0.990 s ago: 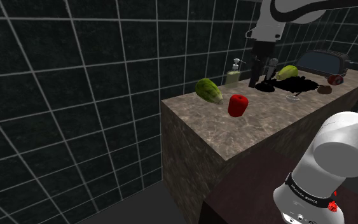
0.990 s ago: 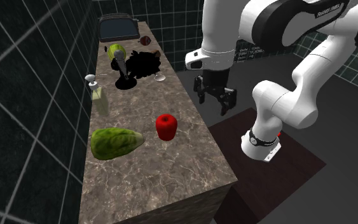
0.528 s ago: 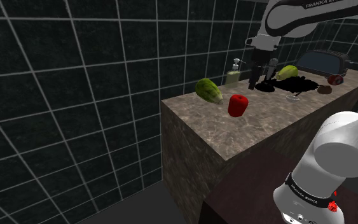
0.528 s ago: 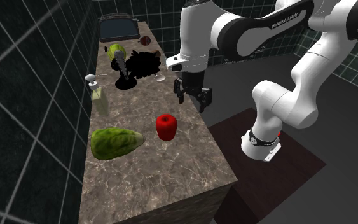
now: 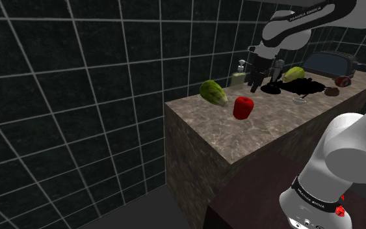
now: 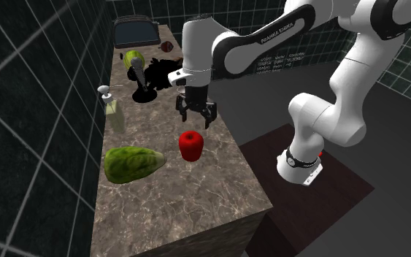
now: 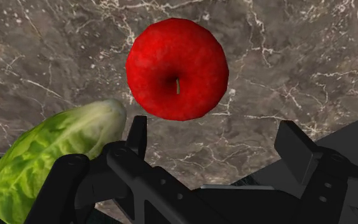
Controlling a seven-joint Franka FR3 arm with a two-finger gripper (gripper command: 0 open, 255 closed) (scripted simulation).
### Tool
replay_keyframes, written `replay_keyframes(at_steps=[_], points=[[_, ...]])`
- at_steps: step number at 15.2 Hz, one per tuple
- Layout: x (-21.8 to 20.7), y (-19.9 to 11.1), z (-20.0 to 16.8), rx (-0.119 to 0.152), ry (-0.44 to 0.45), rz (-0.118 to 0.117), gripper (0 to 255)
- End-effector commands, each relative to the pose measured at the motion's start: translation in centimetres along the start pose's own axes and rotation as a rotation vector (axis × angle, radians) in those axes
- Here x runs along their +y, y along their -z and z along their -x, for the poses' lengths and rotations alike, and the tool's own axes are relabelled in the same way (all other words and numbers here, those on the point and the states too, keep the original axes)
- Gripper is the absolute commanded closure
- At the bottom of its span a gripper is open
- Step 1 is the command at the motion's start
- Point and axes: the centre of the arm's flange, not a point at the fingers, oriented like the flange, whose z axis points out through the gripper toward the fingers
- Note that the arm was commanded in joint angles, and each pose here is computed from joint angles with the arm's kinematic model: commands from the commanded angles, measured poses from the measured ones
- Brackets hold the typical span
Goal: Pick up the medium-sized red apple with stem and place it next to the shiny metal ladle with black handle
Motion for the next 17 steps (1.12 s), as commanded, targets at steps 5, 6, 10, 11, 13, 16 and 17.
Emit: replay_keyframes(at_steps=[5, 6, 10, 11, 13, 16, 17], points=[[2.0, -3.1, 0.1, 0.015, 0.046, 0.007, 0], [2.0, -3.6, 0.1, 0.015, 0.046, 0.007, 0], [2.0, -5.0, 0.1, 0.015, 0.046, 0.007, 0], [2.0, -5.0, 0.1, 0.015, 0.046, 0.007, 0], [2.0, -5.0, 0.1, 0.015, 0.046, 0.007, 0], [2.0, -5.0, 0.1, 0.015, 0.046, 0.007, 0], [2.0, -5.0, 0.1, 0.015, 0.046, 0.007, 255]])
